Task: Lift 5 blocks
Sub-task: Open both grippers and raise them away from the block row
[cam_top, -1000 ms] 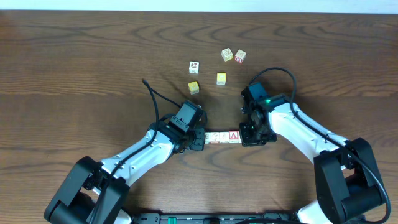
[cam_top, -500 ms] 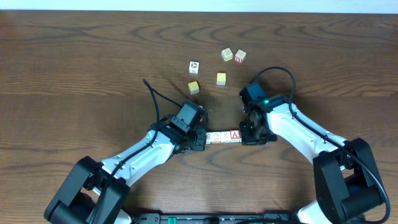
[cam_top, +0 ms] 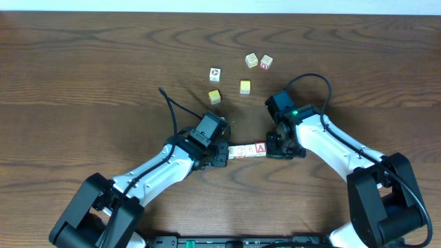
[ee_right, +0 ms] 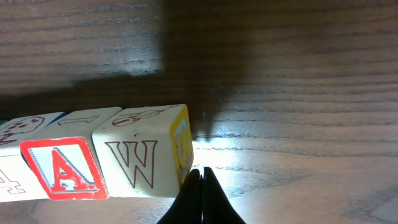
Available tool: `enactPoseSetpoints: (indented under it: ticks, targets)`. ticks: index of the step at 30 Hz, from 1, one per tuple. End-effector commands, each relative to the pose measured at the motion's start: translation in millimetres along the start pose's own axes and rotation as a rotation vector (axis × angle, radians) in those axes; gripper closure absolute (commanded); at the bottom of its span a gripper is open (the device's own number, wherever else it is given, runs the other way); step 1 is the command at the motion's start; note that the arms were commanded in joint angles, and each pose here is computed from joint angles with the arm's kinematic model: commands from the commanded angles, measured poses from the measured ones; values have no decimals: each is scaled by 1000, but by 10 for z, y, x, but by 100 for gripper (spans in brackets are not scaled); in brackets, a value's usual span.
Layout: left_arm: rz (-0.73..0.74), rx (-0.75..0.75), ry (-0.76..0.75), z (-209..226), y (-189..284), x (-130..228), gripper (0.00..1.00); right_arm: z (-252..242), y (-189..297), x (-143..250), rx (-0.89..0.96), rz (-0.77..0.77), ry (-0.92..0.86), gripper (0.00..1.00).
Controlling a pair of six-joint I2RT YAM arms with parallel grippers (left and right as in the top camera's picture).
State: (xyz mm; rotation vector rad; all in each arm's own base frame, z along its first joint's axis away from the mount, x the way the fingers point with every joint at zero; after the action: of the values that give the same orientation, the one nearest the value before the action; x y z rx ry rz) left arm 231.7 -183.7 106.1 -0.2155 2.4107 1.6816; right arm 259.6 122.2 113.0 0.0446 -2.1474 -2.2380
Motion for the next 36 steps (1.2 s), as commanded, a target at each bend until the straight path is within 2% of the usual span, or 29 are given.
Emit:
enactPoseSetpoints:
  ticks: [1, 4, 6, 21, 24, 25, 32, 36]
  targets:
    - [-40, 24, -43, -99, 60, -80, 87, 64, -13, -1, -19, 2, 57, 99]
    - [-50, 13, -53, -78, 66, -97, 87, 66, -13, -11, -19, -6, 73, 99]
    - [-57, 5, -46, -56, 70, -115, 83, 70, -13, -19, -21, -11, 74, 99]
    - [-70, -21, 15, 116, 99, -218, 83, 60, -13, -13, -10, -9, 73, 98]
    - [-81, -37, 16, 128, 100, -225, 83, 31, -13, -1, 23, -5, 72, 99]
    - [-87, -47, 15, 135, 100, -229, 79, 15, -13, 8, 42, -1, 71, 99]
    - [-104, -71, 16, 152, 103, -242, 75, -74, -6, 1, 124, -13, 46, 97]
    - [-169, -163, 20, 216, 125, -298, 75, -156, 2, -96, 152, -69, 4, 95]
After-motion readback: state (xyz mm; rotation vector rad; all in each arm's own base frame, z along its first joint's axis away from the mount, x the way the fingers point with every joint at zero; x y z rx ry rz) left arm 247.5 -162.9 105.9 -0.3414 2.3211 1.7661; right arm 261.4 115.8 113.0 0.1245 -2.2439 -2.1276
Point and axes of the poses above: each gripper's point midway between its finger pads, its own y axis back along the fingers, its own z axis along the line the jaws close on, x = y × z, the point moved 10 cm from there along y, back along the fingers, and after that the axes turned 7 degrees about y, right-handed, at the moved point
